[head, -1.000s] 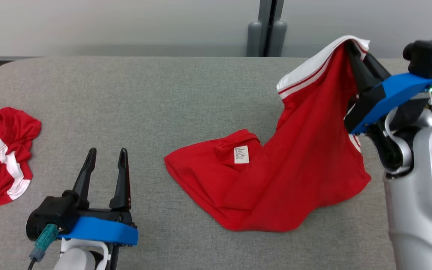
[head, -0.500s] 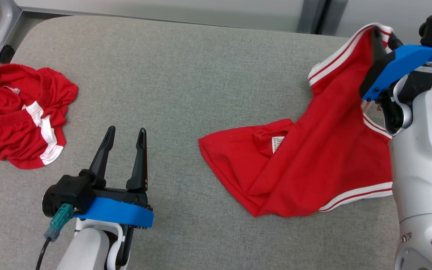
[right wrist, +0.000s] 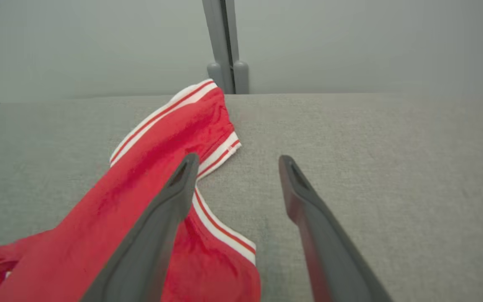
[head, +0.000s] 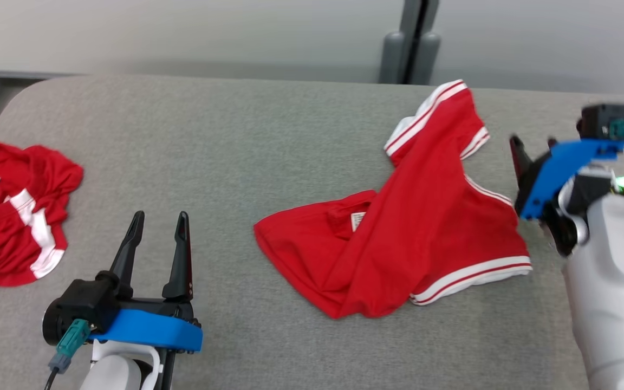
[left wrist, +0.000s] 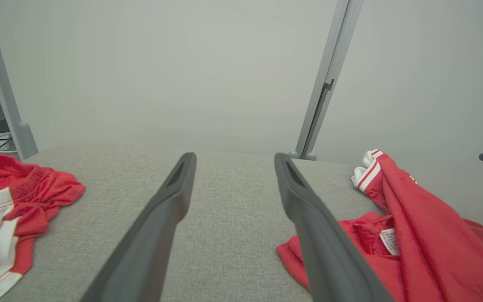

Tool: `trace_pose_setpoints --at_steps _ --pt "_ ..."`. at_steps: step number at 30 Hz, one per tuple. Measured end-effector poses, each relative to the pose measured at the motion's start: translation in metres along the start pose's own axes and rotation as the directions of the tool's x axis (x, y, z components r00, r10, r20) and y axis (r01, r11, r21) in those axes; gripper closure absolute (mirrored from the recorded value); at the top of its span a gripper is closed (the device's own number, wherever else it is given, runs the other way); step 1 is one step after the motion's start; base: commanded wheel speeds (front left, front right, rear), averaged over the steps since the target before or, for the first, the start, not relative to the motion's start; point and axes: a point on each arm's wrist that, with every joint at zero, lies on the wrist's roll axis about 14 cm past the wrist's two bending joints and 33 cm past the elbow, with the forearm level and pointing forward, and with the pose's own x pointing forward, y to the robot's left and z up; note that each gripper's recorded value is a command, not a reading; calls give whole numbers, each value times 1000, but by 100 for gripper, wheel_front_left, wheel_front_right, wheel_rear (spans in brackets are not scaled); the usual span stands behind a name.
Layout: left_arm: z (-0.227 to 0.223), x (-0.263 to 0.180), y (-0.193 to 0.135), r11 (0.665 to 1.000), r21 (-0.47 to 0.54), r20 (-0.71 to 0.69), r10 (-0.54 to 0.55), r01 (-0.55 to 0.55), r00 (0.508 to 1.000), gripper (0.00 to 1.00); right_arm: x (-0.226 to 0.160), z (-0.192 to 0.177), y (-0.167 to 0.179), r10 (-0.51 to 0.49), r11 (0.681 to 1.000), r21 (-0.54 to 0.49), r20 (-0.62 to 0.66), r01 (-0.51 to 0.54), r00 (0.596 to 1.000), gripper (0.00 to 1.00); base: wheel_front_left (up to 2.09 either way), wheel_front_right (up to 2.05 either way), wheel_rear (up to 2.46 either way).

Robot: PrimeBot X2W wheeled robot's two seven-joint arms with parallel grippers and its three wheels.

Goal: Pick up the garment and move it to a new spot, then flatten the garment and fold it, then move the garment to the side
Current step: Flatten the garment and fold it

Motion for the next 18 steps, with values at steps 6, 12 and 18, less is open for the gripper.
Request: trace_pose_setpoints --at_steps 6,12,18 --pt "3 5 -17 999 -4 13 -52 52 999 0 -35 -50 -43 -82 996 32 -134 87 988 0 0 0 0" --pt "-3 10 -20 998 -4 -4 -64 64 998 0 -42 -88 -42 -68 993 80 -254 90 965 0 0 0 0" --pt "-5 11 -15 999 1 -12 -53 53 999 0 -33 -102 -23 -25 995 81 -308 53 951 0 0 0 0"
